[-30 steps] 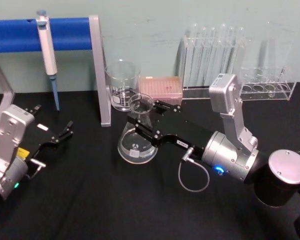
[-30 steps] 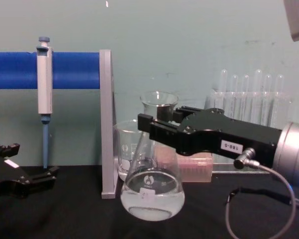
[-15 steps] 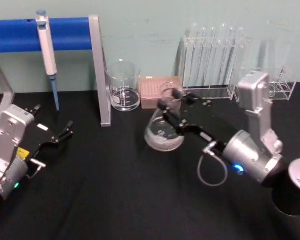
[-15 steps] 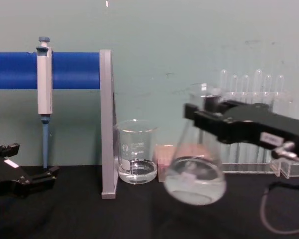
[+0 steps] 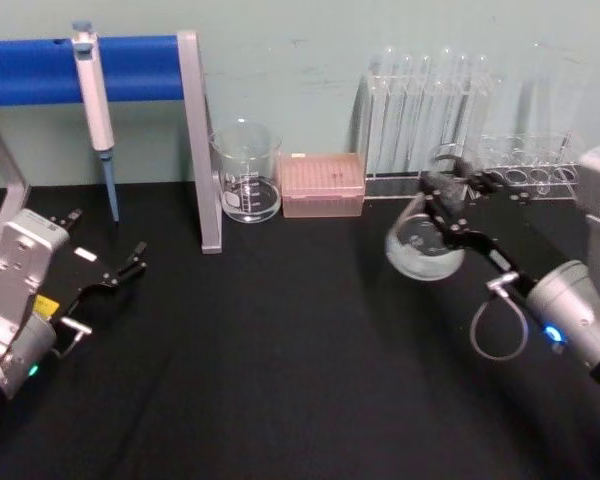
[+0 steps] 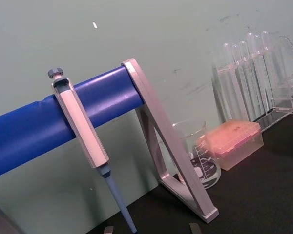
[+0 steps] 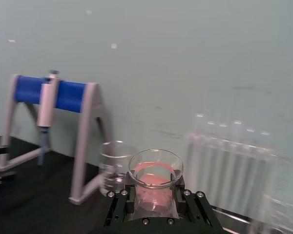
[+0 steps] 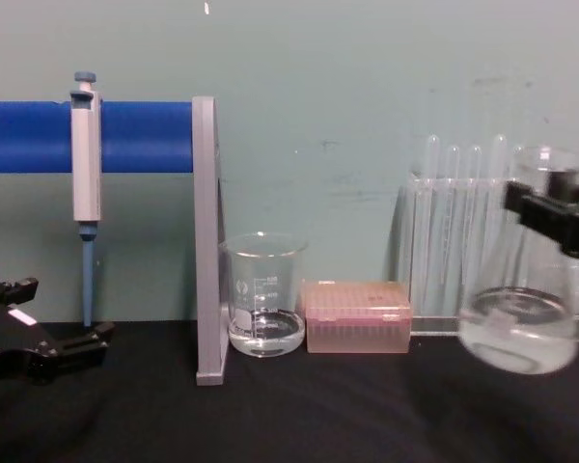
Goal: Grasp the erlenmeyer flask with one hand, shake it three times, then place it back.
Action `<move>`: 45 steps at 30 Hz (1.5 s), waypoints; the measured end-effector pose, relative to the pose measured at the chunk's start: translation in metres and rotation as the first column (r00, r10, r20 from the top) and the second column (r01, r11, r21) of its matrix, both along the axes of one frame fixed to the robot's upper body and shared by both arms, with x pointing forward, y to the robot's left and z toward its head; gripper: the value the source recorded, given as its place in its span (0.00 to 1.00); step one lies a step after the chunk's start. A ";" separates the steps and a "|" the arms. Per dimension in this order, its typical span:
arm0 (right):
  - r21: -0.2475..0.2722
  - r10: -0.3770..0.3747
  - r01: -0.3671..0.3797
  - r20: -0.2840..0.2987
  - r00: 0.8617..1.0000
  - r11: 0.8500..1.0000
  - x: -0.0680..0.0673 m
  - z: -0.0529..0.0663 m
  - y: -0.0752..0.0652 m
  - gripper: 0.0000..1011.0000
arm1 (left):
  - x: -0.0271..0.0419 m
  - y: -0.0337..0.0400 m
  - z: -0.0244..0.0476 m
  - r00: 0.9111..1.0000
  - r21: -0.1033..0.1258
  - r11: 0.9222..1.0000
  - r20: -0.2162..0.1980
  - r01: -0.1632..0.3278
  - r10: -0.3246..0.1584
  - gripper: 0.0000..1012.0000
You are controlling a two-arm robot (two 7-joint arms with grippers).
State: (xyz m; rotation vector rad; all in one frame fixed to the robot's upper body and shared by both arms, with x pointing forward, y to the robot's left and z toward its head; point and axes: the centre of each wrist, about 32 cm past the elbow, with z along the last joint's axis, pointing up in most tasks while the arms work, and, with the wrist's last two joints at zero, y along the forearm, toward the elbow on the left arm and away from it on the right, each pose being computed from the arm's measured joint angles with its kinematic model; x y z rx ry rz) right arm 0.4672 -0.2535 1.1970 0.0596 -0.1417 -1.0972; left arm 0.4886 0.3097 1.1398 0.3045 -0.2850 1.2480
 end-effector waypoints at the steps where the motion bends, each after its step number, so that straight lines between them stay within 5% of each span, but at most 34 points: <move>1: -0.001 -0.014 0.014 -0.001 1.000 1.000 -0.001 0.000 -0.002 0.44 | 0.0000 0.0000 0.0000 1.000 0.000 1.000 0.000 0.000 0.000 0.99; 9: -0.006 -0.109 0.109 -0.006 0.994 0.994 -0.011 0.002 -0.015 0.44 | 0.0000 0.0000 0.0000 1.000 0.000 1.000 0.000 0.000 0.000 0.99; 18: -0.008 -0.105 0.105 -0.003 0.994 0.994 -0.010 0.003 -0.015 0.44 | 0.0000 0.0000 0.0000 1.000 0.000 1.000 0.000 0.000 0.000 0.99; 31: -0.011 0.103 -0.103 -0.011 0.995 0.995 0.009 0.002 0.008 0.44 | 0.0000 0.0000 0.0000 1.000 0.000 1.000 0.000 0.000 0.000 0.99; 45: -0.020 0.338 -0.338 -0.023 0.941 0.941 0.030 0.002 0.041 0.44 | 0.0000 0.0000 0.0000 1.000 0.000 1.000 0.000 0.000 0.000 0.99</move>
